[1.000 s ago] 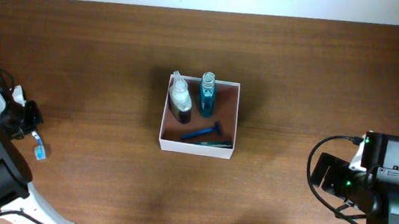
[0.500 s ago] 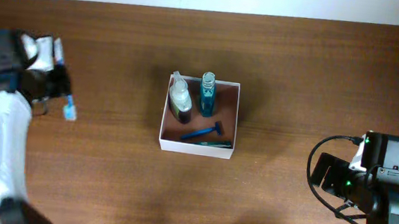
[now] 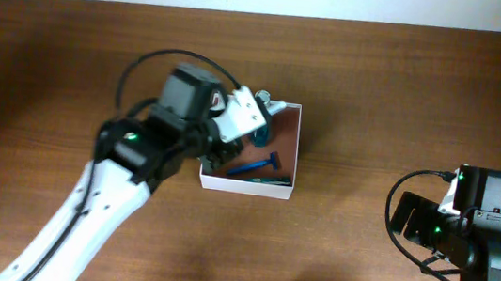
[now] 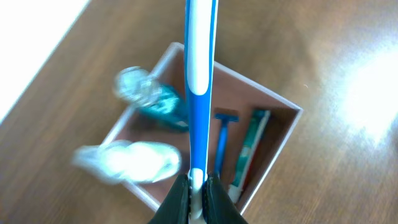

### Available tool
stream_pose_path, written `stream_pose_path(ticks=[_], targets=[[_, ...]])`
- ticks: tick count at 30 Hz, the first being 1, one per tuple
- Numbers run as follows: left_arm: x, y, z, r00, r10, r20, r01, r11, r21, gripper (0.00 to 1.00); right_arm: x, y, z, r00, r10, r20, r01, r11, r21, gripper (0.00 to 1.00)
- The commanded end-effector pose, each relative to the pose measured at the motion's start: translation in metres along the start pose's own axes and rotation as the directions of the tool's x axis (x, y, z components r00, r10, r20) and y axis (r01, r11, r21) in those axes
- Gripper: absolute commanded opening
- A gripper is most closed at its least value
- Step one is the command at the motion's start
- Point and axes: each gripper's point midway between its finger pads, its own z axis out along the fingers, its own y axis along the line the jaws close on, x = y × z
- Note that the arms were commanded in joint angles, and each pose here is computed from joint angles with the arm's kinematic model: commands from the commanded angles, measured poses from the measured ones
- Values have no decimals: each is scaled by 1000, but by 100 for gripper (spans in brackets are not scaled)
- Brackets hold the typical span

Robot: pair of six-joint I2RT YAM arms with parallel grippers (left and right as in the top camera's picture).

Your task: Pack container

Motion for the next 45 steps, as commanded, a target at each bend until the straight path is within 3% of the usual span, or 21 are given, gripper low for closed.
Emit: stream_pose_path(ticks=[1, 6, 12, 14, 17, 20, 23, 27, 31, 34, 35, 37, 39, 42, 45], targets=[[7, -22, 40, 993, 92, -67, -86, 992, 91, 1, 0, -1, 1, 1000, 10, -1, -10, 1000, 1, 99], [28, -23, 98, 979, 106, -172, -89, 990, 105, 1, 1, -1, 1, 1000, 9, -5, -9, 1000, 1, 99], [52, -24, 127, 962, 103, -252, -73, 990, 124, 2, 1, -1, 1, 1000, 9, -4, -9, 1000, 1, 99], [53, -25, 127, 961, 102, -257, -71, 989, 127, 19, 1, -1, 1, 1000, 10, -4, -10, 1000, 1, 99], [55, -24, 127, 958, 102, -266, -72, 990, 121, 28, 1, -1, 1, 1000, 9, -5, -9, 1000, 1, 99], [58, -16, 119, 949, 93, -302, -74, 995, 74, 29, 1, -1, 1, 1000, 9, -5, -9, 1000, 1, 99], [48, 6, 88, 949, -14, -314, -9, 997, -71, 29, 1, -1, 1, 1000, 9, -4, -9, 1000, 1, 99], [30, 28, 33, 964, -166, -208, 120, 969, -216, 29, -5, 1, 1, 1000, 9, 22, -9, 1000, -8, 99], [28, 67, -30, 924, -380, -25, 349, 870, -347, 38, -17, 16, 5, 999, 10, 33, -7, 997, -83, 99], [49, 101, -61, 855, -515, 63, 489, 761, -426, 49, -31, 22, 24, 1000, 7, 5, -7, 996, -84, 98], [60, 112, -67, 827, -556, 77, 527, 721, -451, 56, -38, 24, 32, 1000, 7, -2, -7, 997, -82, 99], [79, 129, -74, 786, -612, 89, 570, 662, -486, 99, -52, 29, 50, 1000, 6, -20, -8, 997, -78, 98], [109, 151, -78, 717, -690, 99, 626, 574, -528, 100, -65, 33, 77, 999, 5, -48, -9, 997, -71, 99], [128, 161, -77, 648, -752, 119, 676, 497, -544, 99, -80, 31, 91, 1000, 7, -14, -8, 999, -38, 99], [132, 164, -75, 642, -758, 115, 676, 490, -550, 100, -87, 42, 90, 998, -58, 13, 59, 993, -100, 99]])
